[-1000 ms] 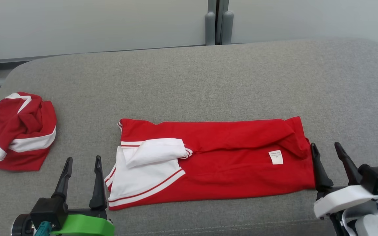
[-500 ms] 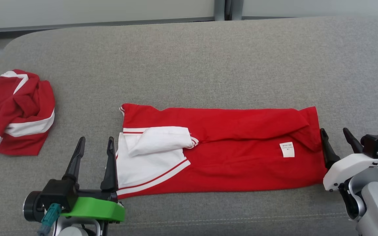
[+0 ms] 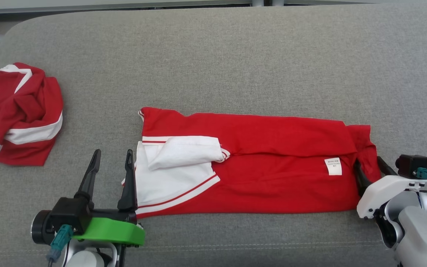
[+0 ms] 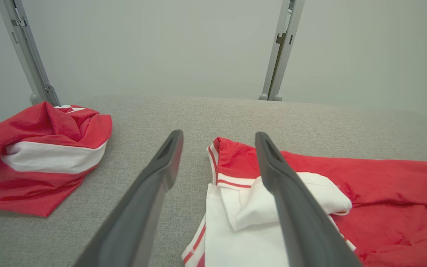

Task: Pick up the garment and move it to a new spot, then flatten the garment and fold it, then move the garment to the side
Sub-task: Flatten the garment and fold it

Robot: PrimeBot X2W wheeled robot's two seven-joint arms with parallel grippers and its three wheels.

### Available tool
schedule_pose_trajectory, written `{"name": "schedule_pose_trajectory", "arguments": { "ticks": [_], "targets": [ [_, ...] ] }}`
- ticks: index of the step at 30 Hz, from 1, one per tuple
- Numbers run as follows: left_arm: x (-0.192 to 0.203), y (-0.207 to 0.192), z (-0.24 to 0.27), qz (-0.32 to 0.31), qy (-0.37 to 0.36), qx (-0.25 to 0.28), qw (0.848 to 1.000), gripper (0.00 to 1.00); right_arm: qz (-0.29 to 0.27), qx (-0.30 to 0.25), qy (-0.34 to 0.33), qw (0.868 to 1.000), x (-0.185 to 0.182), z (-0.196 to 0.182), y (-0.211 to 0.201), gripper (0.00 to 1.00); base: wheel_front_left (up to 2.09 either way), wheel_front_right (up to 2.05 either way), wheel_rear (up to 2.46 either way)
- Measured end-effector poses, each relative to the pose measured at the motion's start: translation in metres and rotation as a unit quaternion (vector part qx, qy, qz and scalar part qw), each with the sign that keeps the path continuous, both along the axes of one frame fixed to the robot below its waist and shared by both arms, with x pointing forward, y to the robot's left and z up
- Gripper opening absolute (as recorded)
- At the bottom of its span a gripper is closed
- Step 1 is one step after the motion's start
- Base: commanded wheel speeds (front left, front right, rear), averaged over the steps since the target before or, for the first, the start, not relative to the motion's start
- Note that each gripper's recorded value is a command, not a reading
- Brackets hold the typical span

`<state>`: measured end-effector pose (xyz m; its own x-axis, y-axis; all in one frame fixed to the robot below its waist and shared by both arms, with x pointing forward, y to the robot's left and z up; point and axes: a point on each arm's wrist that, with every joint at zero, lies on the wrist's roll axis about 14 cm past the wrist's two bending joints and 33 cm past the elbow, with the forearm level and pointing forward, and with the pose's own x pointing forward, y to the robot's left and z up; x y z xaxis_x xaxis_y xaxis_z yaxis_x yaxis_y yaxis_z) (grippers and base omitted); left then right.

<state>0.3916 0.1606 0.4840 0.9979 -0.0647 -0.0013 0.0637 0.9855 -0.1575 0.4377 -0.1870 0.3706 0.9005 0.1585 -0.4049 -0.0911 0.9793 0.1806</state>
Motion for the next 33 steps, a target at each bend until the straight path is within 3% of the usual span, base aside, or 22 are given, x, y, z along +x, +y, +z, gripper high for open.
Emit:
{"name": "schedule_pose_trajectory", "arguments": {
  "ticks": [4, 5, 6, 7, 15, 28, 33],
  "targets": [
    [0.002, -0.002, -0.002, -0.004, 0.001, 0.000, 1.000, 1.00, 0.004, 0.017, 0.028, 0.999, -0.003, -0.007, 0.007, 1.00, 0.00, 0.00, 0.00],
    [0.002, -0.003, -0.002, -0.005, 0.001, 0.000, 1.000, 1.00, 0.007, 0.018, 0.034, 0.999, -0.004, -0.008, 0.008, 0.63, 0.00, 0.00, 0.00],
    [0.002, -0.003, -0.002, -0.006, 0.001, 0.000, 1.000, 1.00, 0.009, 0.022, 0.037, 0.999, -0.004, -0.008, 0.010, 0.17, 0.00, 0.00, 0.00],
    [0.002, -0.003, -0.001, -0.006, 0.000, 0.000, 1.000, 1.00, 0.010, 0.029, 0.042, 0.999, -0.005, -0.008, 0.012, 0.00, 0.00, 0.00, 0.00],
    [0.003, -0.004, 0.000, -0.006, -0.003, -0.004, 1.000, 1.00, -0.002, 0.055, 0.040, 0.998, -0.005, -0.004, 0.009, 0.00, 0.00, 0.00, 0.00],
    [0.007, -0.009, -0.001, -0.014, -0.006, -0.001, 1.000, 1.00, -0.130, 0.005, -0.002, 0.991, 0.000, 0.017, -0.105, 0.00, 0.00, 0.00, 0.00],
    [0.008, -0.011, 0.001, -0.017, -0.009, -0.002, 1.000, 1.00, -0.139, -0.001, -0.023, 0.990, 0.005, 0.030, -0.113, 0.00, 0.00, 0.00, 0.00]
  ]
}}
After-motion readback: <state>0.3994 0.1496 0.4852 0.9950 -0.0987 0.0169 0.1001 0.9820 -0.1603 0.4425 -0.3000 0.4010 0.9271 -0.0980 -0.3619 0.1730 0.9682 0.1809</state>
